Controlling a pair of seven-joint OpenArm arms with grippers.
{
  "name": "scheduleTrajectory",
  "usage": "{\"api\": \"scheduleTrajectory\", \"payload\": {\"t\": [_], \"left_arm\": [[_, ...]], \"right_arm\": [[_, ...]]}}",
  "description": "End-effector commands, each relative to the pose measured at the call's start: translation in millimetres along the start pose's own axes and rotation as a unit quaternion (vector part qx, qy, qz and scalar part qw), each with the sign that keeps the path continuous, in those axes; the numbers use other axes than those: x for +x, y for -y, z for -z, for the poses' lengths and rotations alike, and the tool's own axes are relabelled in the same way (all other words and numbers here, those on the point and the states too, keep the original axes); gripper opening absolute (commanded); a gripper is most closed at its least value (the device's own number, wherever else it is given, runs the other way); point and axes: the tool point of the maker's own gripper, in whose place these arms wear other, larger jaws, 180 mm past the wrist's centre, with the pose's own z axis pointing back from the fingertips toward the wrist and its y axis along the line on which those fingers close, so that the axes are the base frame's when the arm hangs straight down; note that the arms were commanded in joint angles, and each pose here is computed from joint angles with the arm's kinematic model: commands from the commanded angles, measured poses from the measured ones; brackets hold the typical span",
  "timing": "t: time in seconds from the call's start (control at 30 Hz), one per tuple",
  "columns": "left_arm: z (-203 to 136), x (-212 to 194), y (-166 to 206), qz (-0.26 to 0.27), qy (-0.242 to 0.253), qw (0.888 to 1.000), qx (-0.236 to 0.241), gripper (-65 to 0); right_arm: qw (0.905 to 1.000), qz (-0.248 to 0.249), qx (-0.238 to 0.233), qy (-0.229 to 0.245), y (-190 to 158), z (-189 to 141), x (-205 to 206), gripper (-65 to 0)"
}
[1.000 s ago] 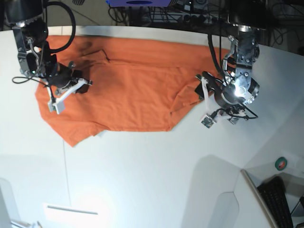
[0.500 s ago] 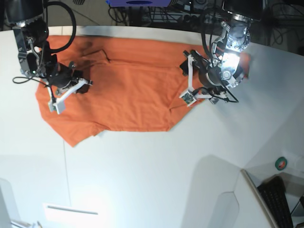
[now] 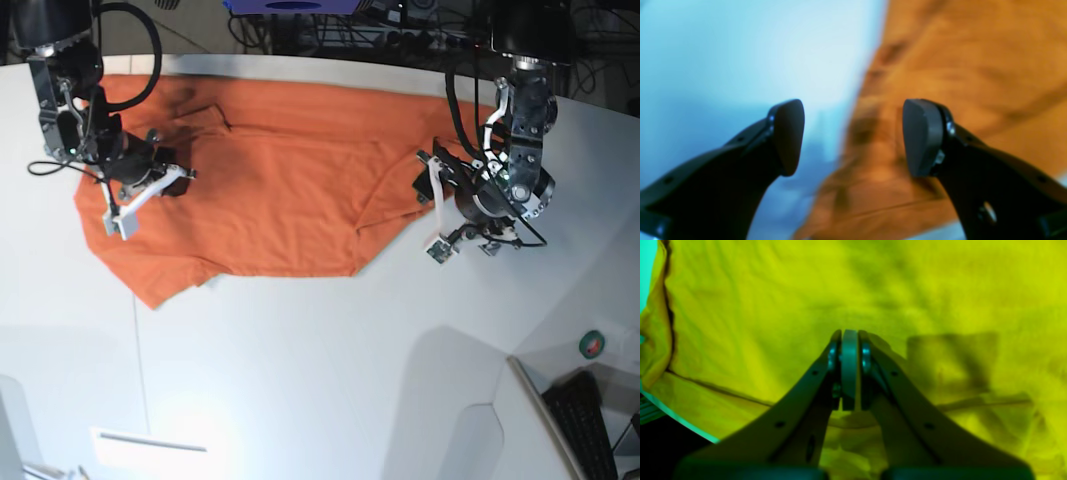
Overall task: Layout the t-shirt on the table in an organized manner, then fold the t-shirt properly
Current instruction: 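Move the right gripper to the shirt hem corner and grasp it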
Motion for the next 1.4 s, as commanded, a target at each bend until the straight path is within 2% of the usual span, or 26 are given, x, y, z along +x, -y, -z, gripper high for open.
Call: {"api": "scheduleTrajectory", "payload": {"t": [0.0,0.13,0.3,0.5,0.7,0.77,0.83,0.9,1.1,1.3,1.37], "left_arm": [[-4.3,2.0,-16.7,-0.002,-0.001,1.000,0.003,-21.1],[-2.6,-1.4,-21.7,-0.050,0.016,0.997,-0.048,-21.1],[-1.4,2.9,-29.7,-0.083,0.031,0.994,-0.068,-21.1],[7.1,2.5,-31.2,-0.099,0.025,0.992,-0.079,-21.2],[20.8,1.1,-10.8,-0.080,0.002,0.991,-0.108,-21.4],[22.7,7.5,-6.3,-0.084,0.010,0.990,-0.113,-26.2],[23.5,9.2,-4.2,-0.084,0.011,0.990,-0.115,-35.9],[23.3,10.3,-4.4,-0.083,0.011,0.990,-0.115,-42.3],[22.2,12.1,-5.7,-0.083,0.015,0.990,-0.113,-46.7],[21.9,12.3,-6.2,-0.084,0.015,0.990,-0.112,-56.9],[21.7,11.8,-6.9,-0.084,0.014,0.990,-0.111,-62.9]], "right_arm": [[0.9998,-0.004,0.005,0.019,-1.9,-3.2,14.0,-65.0],[0.9998,-0.005,0.005,0.019,-1.3,-3.5,14.2,-65.0],[0.9998,-0.004,0.005,0.019,-1.9,-3.2,14.0,-65.0],[0.9998,-0.004,0.005,0.019,-1.9,-3.2,14.0,-65.0],[0.9998,-0.004,0.005,0.019,-1.9,-3.2,14.0,-65.0],[0.9998,-0.004,0.005,0.019,-1.9,-3.2,14.0,-65.0],[0.9998,-0.004,0.005,0.019,-1.9,-3.2,14.0,-65.0],[0.9998,-0.004,0.005,0.019,-1.9,-3.2,14.0,-65.0],[0.9998,-0.004,0.005,0.019,-1.7,-3.2,13.2,-65.0],[0.9998,-0.004,0.005,0.019,-1.7,-3.2,13.2,-65.0],[0.9998,-0.004,0.005,0.019,-1.7,-3.2,13.2,-65.0]]}}
